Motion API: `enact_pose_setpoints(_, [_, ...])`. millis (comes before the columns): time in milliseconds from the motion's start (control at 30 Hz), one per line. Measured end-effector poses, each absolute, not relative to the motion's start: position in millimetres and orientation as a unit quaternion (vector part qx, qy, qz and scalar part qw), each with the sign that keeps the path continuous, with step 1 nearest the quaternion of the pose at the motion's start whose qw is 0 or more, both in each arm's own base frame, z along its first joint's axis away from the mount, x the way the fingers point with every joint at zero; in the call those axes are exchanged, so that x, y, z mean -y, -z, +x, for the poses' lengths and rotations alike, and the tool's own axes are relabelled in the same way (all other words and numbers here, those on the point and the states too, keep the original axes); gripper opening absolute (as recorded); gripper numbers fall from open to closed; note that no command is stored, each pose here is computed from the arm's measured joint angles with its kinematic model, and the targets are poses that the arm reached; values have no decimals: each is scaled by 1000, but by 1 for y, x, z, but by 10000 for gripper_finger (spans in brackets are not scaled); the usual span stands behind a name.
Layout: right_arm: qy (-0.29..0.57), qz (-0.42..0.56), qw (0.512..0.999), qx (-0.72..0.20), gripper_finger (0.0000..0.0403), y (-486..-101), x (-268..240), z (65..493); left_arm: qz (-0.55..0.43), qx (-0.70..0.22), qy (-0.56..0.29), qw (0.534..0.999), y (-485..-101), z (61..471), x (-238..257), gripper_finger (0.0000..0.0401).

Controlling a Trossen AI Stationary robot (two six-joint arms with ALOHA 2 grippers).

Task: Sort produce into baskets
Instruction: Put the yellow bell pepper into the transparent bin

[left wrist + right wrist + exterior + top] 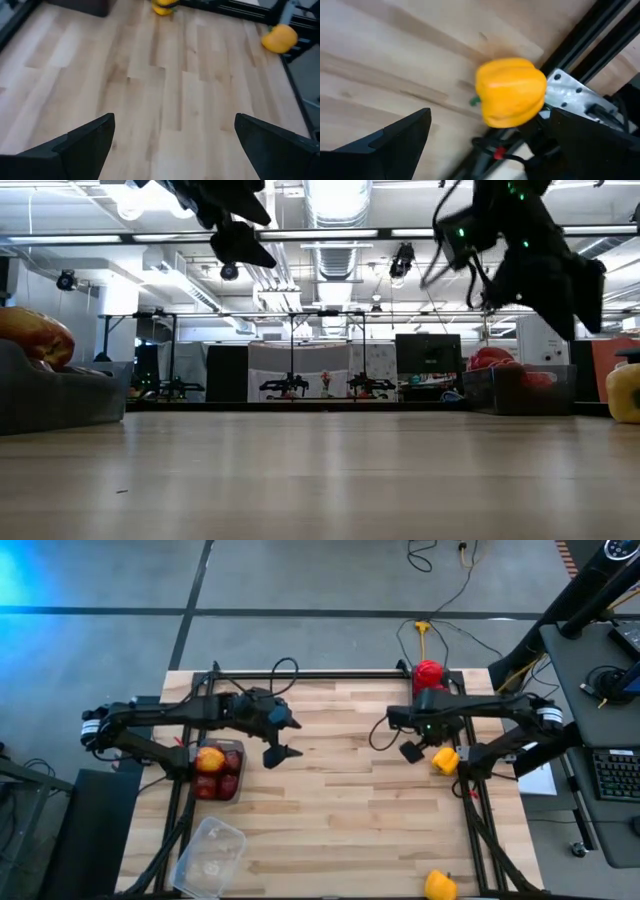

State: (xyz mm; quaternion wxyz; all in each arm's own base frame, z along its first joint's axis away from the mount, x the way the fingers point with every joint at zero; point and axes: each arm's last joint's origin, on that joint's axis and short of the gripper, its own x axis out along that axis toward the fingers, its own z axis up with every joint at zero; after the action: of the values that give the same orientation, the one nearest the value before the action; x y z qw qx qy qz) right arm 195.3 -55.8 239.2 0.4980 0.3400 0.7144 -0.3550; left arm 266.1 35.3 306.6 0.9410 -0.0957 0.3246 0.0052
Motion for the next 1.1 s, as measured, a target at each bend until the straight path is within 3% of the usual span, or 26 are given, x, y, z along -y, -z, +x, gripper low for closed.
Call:
enact_pose_setpoints(233, [296, 330, 430, -786, 400, -198, 62, 181, -112, -341, 13, 933, -301, 271, -21, 393])
enact_pose_setpoints(700, [237, 305, 381, -840, 398, -145, 74, 181, -100, -354, -14, 930, -293, 272, 16, 393])
enact_pose_setpoints(1100, [238, 331, 384, -828, 310, -144, 71, 192, -100, -336, -68, 934, -278, 234, 60, 393])
